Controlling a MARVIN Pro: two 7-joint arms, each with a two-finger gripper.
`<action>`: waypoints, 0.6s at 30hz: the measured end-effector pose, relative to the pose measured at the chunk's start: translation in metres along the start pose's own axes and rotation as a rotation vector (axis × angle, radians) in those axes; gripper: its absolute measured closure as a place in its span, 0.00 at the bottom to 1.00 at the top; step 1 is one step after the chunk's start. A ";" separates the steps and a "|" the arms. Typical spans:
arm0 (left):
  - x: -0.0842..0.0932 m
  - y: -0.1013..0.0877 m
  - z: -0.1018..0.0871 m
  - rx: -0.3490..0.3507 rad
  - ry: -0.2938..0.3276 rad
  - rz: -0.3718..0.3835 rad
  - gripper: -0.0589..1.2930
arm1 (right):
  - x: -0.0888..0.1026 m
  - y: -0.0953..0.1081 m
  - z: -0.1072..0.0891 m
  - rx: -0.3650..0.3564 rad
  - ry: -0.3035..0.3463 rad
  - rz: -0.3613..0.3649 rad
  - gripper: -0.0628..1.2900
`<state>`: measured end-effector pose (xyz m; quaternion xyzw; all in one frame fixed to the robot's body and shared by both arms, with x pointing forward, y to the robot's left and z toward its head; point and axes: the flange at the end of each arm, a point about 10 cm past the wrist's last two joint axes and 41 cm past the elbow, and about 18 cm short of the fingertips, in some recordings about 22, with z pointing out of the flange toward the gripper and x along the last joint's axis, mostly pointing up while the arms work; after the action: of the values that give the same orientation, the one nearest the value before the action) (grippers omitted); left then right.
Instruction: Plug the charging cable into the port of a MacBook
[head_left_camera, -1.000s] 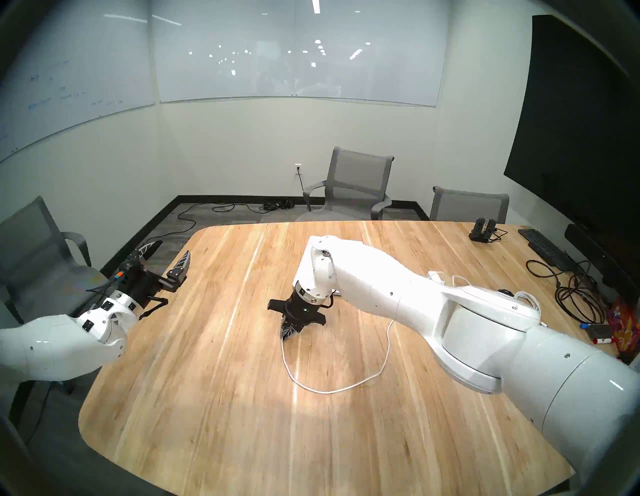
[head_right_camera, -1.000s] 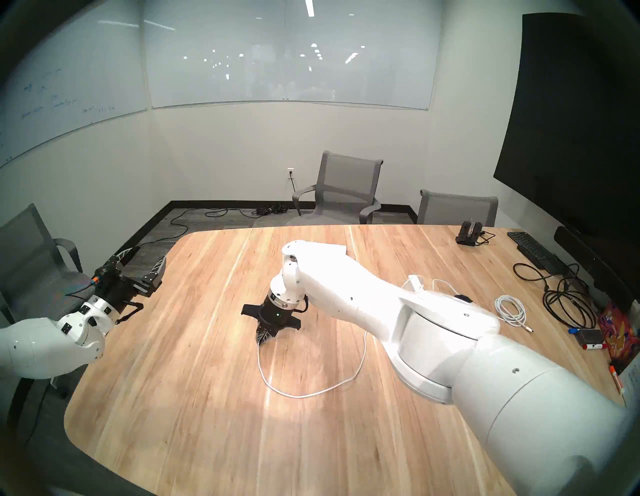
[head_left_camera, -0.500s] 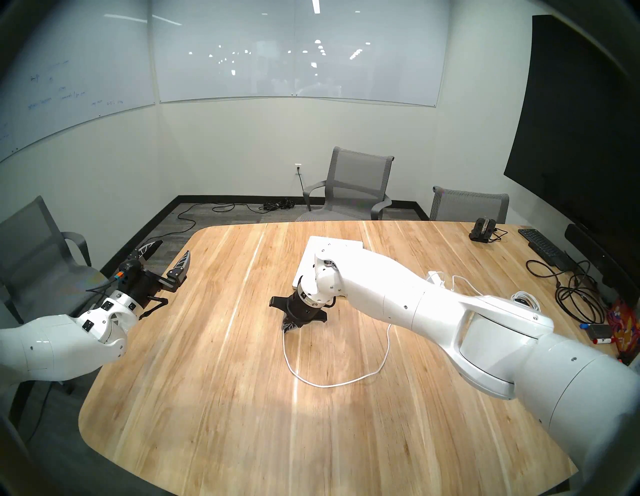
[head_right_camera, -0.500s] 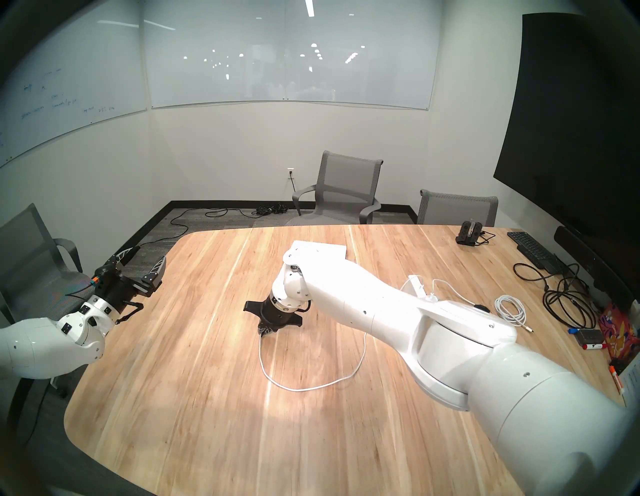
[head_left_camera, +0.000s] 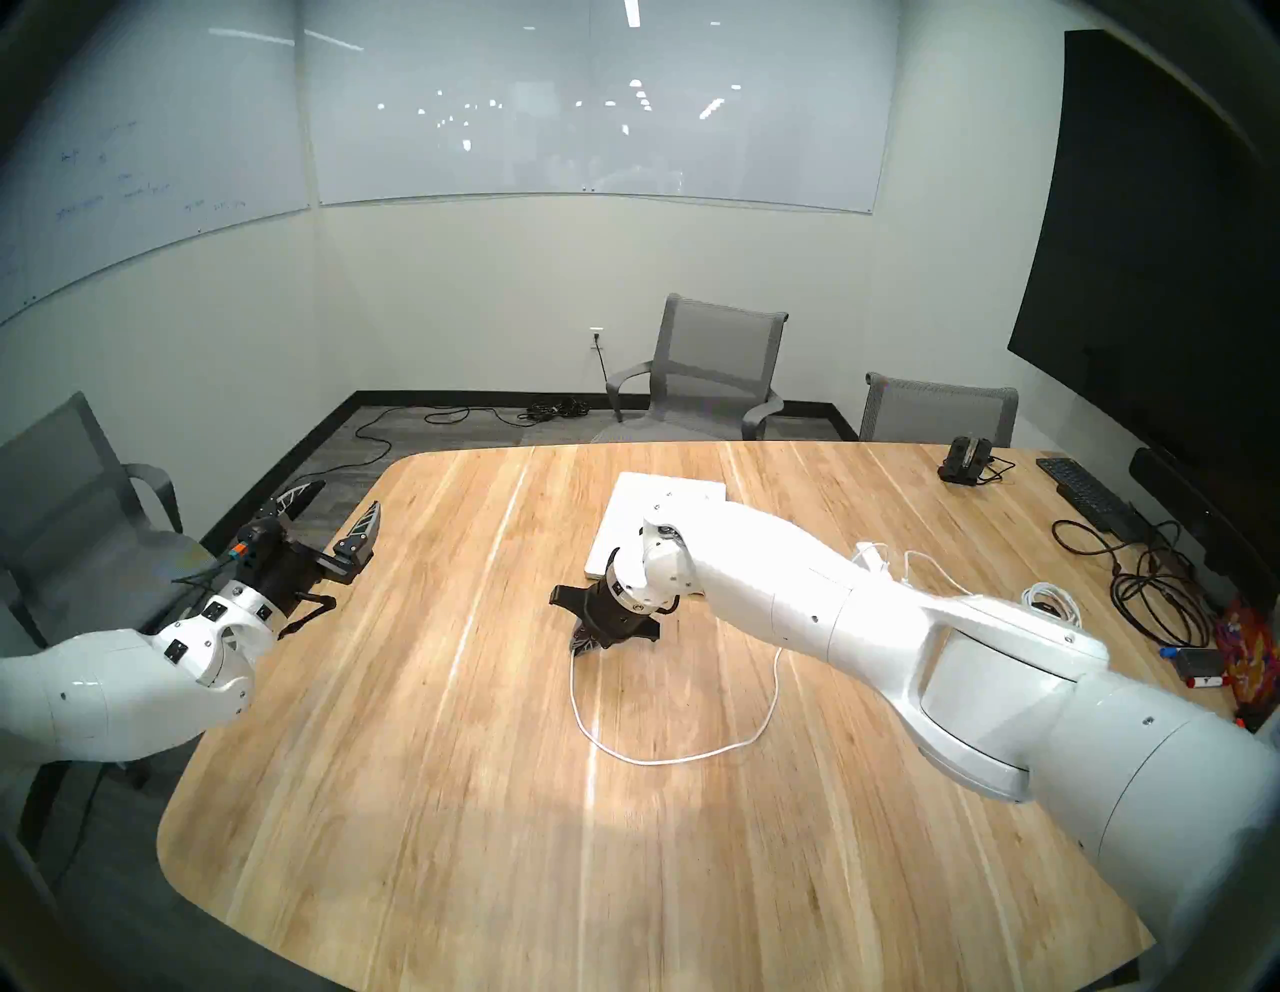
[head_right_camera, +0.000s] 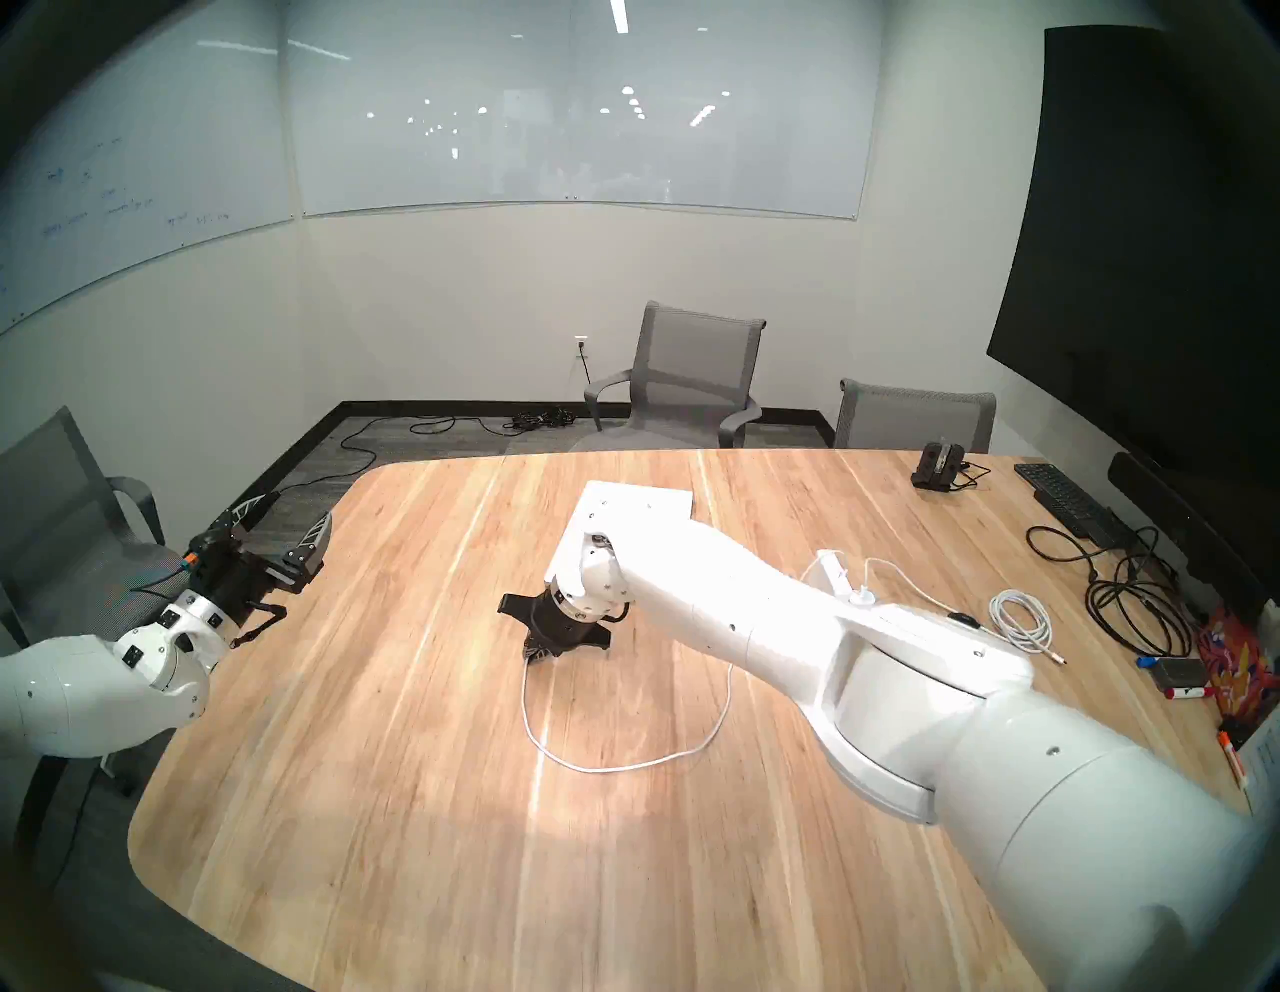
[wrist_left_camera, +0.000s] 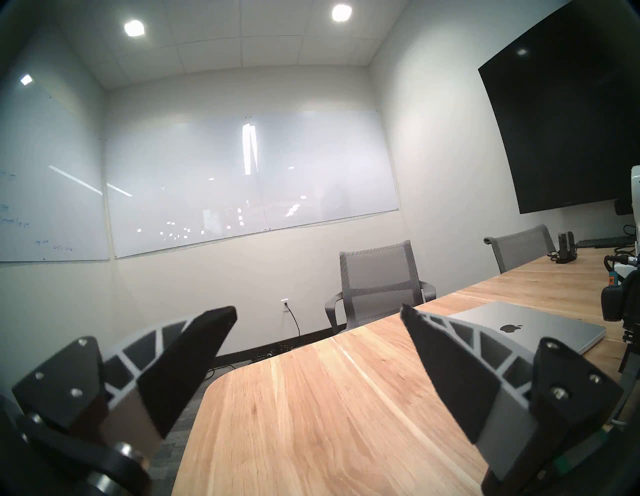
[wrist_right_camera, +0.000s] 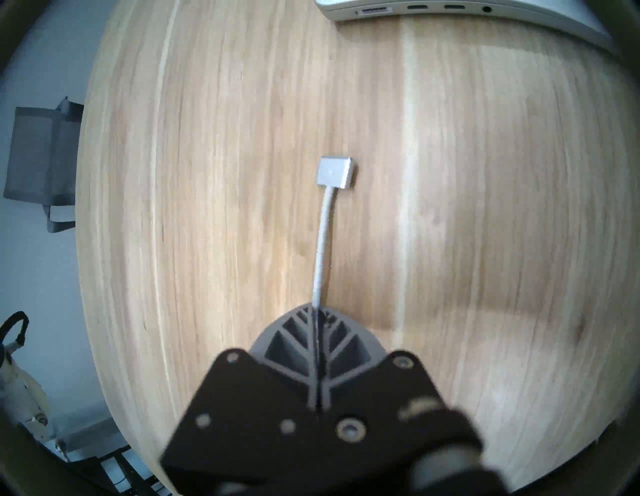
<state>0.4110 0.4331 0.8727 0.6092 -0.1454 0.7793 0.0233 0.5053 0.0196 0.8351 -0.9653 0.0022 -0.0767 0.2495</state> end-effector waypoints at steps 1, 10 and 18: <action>0.000 0.000 0.000 0.000 0.000 0.000 0.02 | 0.000 0.000 0.000 0.001 0.000 0.000 0.97; 0.000 0.000 0.000 0.000 0.000 0.000 0.02 | 0.005 0.000 0.003 0.019 0.000 -0.003 0.97; 0.000 0.000 0.000 0.000 0.000 0.000 0.02 | 0.011 0.011 0.004 0.089 -0.005 0.003 0.97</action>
<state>0.4110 0.4331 0.8727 0.6092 -0.1454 0.7792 0.0233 0.5174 0.0115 0.8282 -0.9535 -0.0005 -0.0739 0.2923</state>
